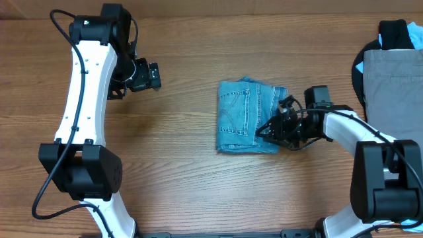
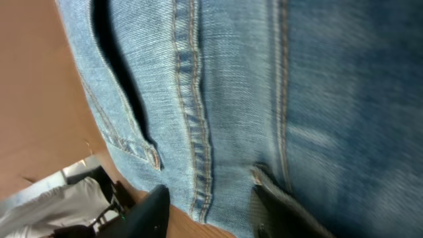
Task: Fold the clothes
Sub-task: 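Move the left gripper to the bundle's left edge, right gripper to its right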
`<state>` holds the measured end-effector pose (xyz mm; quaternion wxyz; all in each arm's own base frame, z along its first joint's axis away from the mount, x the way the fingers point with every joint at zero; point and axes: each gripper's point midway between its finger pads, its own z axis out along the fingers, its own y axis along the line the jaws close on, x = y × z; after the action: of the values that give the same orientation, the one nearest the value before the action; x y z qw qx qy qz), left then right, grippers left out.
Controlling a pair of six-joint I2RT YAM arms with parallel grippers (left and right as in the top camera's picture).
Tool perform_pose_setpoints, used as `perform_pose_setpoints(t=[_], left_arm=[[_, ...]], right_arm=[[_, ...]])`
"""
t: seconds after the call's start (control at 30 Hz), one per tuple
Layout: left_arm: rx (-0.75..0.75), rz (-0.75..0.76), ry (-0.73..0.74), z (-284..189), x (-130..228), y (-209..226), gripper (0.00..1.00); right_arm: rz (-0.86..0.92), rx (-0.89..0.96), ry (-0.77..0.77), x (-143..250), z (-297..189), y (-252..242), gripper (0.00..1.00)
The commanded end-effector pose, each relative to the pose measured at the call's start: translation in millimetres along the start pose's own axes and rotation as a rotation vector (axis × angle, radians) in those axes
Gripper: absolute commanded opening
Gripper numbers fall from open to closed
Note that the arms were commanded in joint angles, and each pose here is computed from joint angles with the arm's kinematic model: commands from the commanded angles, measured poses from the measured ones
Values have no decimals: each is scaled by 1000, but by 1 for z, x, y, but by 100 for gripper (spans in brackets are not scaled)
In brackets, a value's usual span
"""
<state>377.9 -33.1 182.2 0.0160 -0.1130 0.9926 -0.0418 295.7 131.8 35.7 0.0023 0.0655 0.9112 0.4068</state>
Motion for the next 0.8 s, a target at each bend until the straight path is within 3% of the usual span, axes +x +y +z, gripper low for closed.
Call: perform_pose_setpoints(t=[0.0, 0.1, 0.2, 0.33, 0.43, 0.47, 0.5, 0.53, 0.6, 0.77], left_arm=[[2, 31, -2, -2, 3, -3, 100], [2, 31, -2, -2, 3, -2, 100], [2, 31, -2, -2, 3, -3, 100], [7, 31, 11, -2, 6, -3, 100], [74, 81, 31, -3, 10, -14, 100], [105, 101, 37, -3, 12, -20, 100], [148, 129, 44, -4, 13, -27, 100], [182, 154, 47, -5, 15, -35, 100], [266, 204, 56, -8, 19, -52, 100], [293, 254, 96, -7, 36, -74, 100]], right_arm=[[185, 40, -15, 2, -10, -26, 26], [224, 56, -40, 2, -25, -29, 23], [201, 66, -77, 0, -43, -16, 27], [119, 57, -161, -1, -78, 22, 43], [45, 45, -231, 6, -106, 54, 61], [26, 42, -249, 9, -113, 61, 72], [-8, 36, -281, 13, -123, 72, 93], [-27, 32, -301, 16, -129, 78, 100], [-91, 15, -377, 27, -148, 99, 100], [-119, 76, -532, 42, -177, 109, 100]])
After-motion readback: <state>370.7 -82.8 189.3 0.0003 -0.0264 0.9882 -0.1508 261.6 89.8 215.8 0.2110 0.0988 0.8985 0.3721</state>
